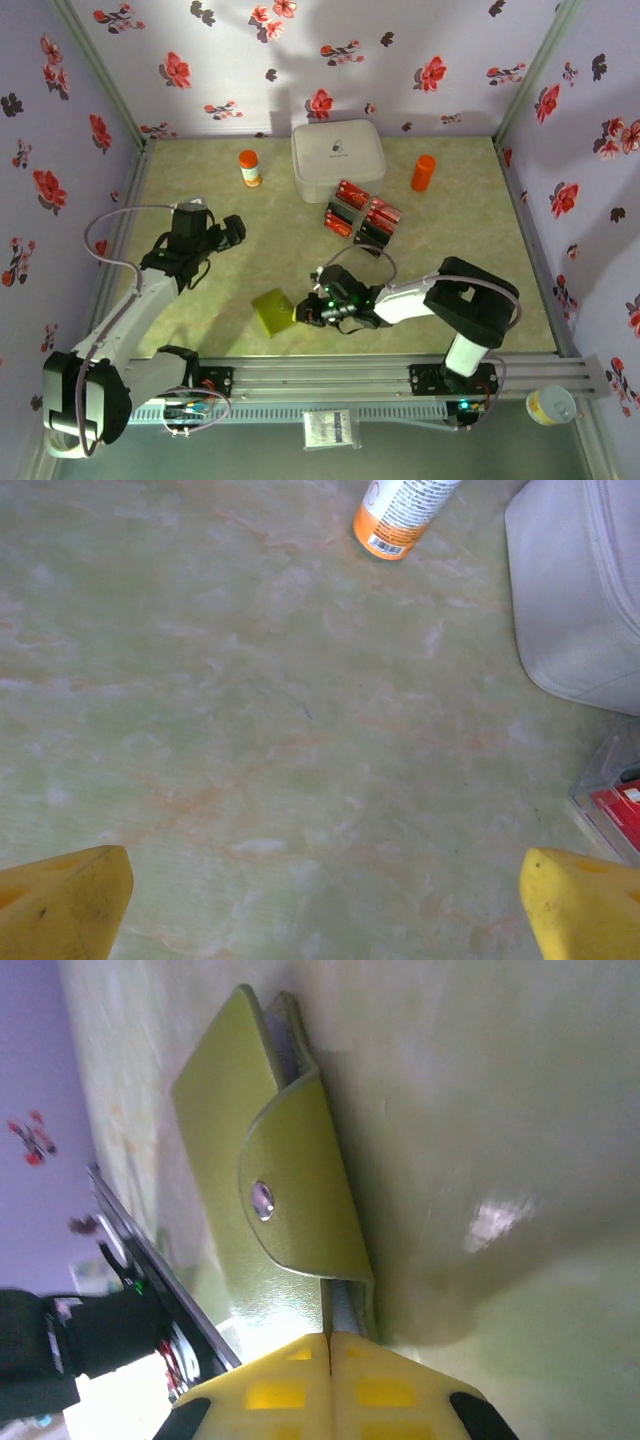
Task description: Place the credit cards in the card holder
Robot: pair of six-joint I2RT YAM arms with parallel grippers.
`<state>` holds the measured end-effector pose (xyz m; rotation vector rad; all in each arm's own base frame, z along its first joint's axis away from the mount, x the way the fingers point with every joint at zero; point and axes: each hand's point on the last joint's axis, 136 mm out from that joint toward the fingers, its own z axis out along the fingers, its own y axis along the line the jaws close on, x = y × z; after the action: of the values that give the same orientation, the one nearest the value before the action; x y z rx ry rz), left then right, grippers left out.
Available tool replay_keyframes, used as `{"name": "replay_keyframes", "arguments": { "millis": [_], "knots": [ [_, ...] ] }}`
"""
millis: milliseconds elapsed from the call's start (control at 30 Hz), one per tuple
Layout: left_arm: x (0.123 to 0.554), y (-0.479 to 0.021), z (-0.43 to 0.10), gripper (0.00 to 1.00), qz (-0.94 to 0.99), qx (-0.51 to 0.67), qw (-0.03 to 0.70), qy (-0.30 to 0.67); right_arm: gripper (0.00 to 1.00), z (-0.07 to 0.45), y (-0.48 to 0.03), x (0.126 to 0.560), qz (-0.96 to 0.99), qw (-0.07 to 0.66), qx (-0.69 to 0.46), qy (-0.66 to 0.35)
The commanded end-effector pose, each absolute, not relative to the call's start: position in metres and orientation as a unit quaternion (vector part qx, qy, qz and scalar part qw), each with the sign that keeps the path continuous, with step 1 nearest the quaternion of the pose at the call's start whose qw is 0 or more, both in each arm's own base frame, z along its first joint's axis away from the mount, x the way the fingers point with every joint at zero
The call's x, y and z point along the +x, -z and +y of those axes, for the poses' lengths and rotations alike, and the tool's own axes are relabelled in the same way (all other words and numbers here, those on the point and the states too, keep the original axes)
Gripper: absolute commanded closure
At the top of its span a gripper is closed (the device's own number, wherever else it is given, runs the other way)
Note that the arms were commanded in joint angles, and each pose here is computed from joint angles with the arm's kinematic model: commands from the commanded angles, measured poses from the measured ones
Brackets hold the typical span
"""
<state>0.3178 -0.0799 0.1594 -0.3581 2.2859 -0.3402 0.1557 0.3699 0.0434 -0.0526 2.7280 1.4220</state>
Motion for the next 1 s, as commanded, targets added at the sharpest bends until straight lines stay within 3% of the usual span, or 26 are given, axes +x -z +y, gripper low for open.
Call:
{"name": "replay_keyframes", "arguments": {
  "millis": [0, 100, 300, 533, 967],
  "knots": [
    [0.329, -0.188, -0.104, 0.0, 0.879, -0.143, 0.404, 0.207, 1.0, 0.373, -0.105, 0.19, 0.844, 0.079, -0.01, -0.531],
    [0.338, -0.201, -0.113, 0.0, 0.853, -0.194, 0.407, 0.262, 1.0, 0.365, -0.141, 0.215, 0.83, 0.113, -0.007, -0.547],
    [0.346, -0.226, -0.153, 0.0, 0.823, -0.165, 0.388, 0.38, 1.0, 0.344, -0.205, 0.258, 0.79, 0.172, 0.014, -0.589],
    [0.363, -0.224, -0.184, 0.0, 0.776, -0.186, 0.346, 0.492, 1.0, 0.329, -0.252, 0.279, 0.746, 0.217, 0.026, -0.629],
    [0.368, -0.24, -0.224, 0.0, 0.755, -0.171, 0.322, 0.546, 1.0, 0.337, -0.302, 0.29, 0.674, 0.223, 0.033, -0.704]
  ]
}}
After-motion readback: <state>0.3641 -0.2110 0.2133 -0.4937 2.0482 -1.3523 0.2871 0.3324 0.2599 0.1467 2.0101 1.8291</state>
